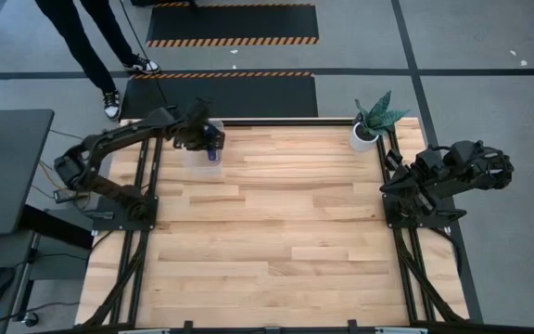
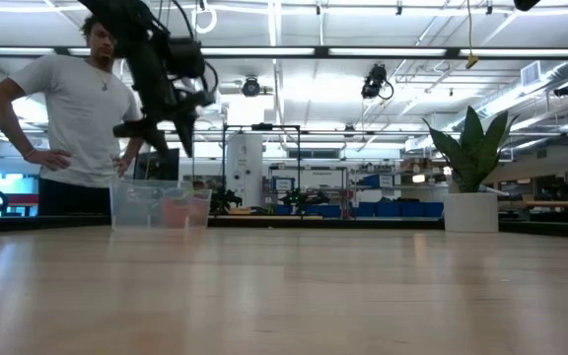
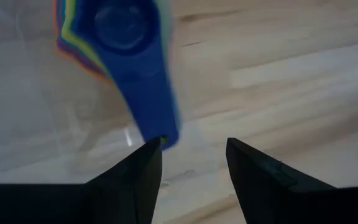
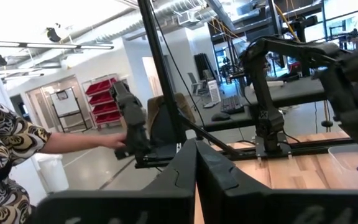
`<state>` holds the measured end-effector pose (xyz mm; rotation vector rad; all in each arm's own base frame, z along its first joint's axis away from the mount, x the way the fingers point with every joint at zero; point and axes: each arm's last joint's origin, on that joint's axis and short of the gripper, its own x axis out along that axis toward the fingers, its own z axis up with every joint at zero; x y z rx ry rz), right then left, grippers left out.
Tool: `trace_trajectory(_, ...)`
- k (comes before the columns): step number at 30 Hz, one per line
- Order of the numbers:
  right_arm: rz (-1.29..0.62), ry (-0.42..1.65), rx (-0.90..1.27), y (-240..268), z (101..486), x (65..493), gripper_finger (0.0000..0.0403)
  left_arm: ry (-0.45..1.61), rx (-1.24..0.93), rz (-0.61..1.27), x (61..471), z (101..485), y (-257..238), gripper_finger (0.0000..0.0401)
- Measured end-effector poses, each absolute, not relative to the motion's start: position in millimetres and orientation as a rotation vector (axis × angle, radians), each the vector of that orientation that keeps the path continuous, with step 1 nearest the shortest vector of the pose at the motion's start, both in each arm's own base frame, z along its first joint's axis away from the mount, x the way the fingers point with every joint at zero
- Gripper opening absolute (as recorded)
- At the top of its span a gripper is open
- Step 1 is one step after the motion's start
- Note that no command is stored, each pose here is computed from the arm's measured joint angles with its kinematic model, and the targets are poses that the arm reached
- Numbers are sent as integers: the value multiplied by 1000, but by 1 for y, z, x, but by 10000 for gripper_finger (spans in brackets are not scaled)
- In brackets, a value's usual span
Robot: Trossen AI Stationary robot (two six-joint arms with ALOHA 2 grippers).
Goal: Nest measuring cups in basket
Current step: Return to Home Position
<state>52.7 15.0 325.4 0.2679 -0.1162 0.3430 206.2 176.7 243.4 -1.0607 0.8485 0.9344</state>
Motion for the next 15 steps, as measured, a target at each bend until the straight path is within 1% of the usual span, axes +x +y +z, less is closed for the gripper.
trace_trajectory(4, 341, -118, 242, 15, 325, 53, 5, 782, -1013, 861, 211, 261, 160, 185)
trace_trajectory(7, 329, -110, 237, 15, 324, 53, 4, 699, -990, 779, 229, 268, 146, 185)
trace_trajectory(11, 310, -85, 239, 14, 322, 53, 4, 591, -903, 682, 258, 271, 132, 185)
trace_trajectory(15, 311, -87, 242, 14, 322, 53, 3, 604, -834, 675, 276, 260, 123, 185)
